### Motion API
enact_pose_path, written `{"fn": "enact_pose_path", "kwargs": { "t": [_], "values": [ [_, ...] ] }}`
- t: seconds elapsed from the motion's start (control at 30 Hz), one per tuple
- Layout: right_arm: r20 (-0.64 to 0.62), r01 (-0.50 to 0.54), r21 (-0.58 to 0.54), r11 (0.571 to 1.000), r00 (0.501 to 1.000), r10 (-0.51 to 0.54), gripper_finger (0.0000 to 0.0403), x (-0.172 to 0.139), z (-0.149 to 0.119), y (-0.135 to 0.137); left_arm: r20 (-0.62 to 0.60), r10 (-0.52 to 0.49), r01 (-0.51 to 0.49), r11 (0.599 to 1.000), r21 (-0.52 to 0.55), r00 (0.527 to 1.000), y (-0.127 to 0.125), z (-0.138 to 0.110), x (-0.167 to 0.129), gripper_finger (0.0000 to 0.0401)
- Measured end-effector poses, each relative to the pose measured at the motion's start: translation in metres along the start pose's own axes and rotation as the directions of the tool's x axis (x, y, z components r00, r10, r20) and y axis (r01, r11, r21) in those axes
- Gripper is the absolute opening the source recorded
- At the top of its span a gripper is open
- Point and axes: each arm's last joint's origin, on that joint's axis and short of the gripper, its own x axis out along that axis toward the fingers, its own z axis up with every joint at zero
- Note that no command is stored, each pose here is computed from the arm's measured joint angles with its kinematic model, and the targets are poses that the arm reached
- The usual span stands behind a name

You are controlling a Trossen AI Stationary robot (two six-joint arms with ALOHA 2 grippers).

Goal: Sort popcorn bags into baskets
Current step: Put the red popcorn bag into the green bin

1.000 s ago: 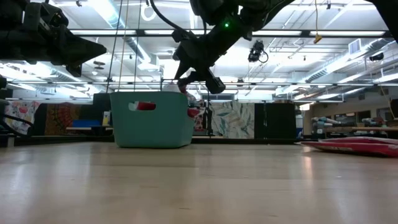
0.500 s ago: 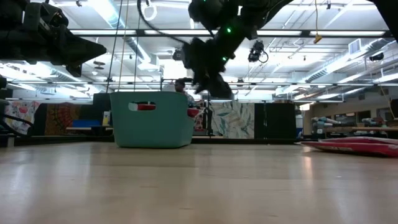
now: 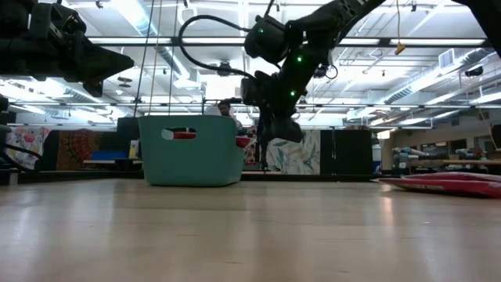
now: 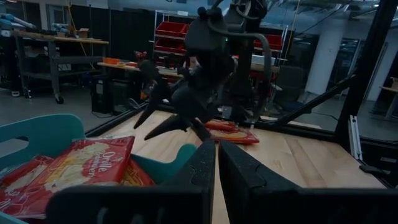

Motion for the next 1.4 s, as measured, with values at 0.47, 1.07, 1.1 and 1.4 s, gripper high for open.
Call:
{"fn": "enact_pose_path", "kwargs": {
  "t": [0.47,1.07,1.1,1.4],
  "values": [
    [0.147,0.073,-0.068,0.995,0.987,-0.063,0.0132,0.016,-0.007,0.0,0.0,0.0,0.0,1.0,0.001,1.0,0.0,0.0,0.0,0.0025],
    [0.245,0.176,-0.095,0.98,0.958,-0.148,0.0048,0.031,-0.024,-0.003,0.0,0.0,0.0,1.0,0.002,1.0,0.0,0.0,0.0,0.0025],
    [0.244,0.178,-0.093,0.98,0.958,-0.151,0.0026,0.031,-0.024,-0.003,0.0,0.0,0.0,1.0,0.003,1.0,0.0,0.0,0.0,0.0025],
    [0.249,0.341,-0.074,0.937,0.916,-0.314,0.0006,0.019,-0.006,-0.018,0.0,0.0,0.0,1.0,0.002,1.0,0.0,0.0,0.0,0.0025]
  ]
}}
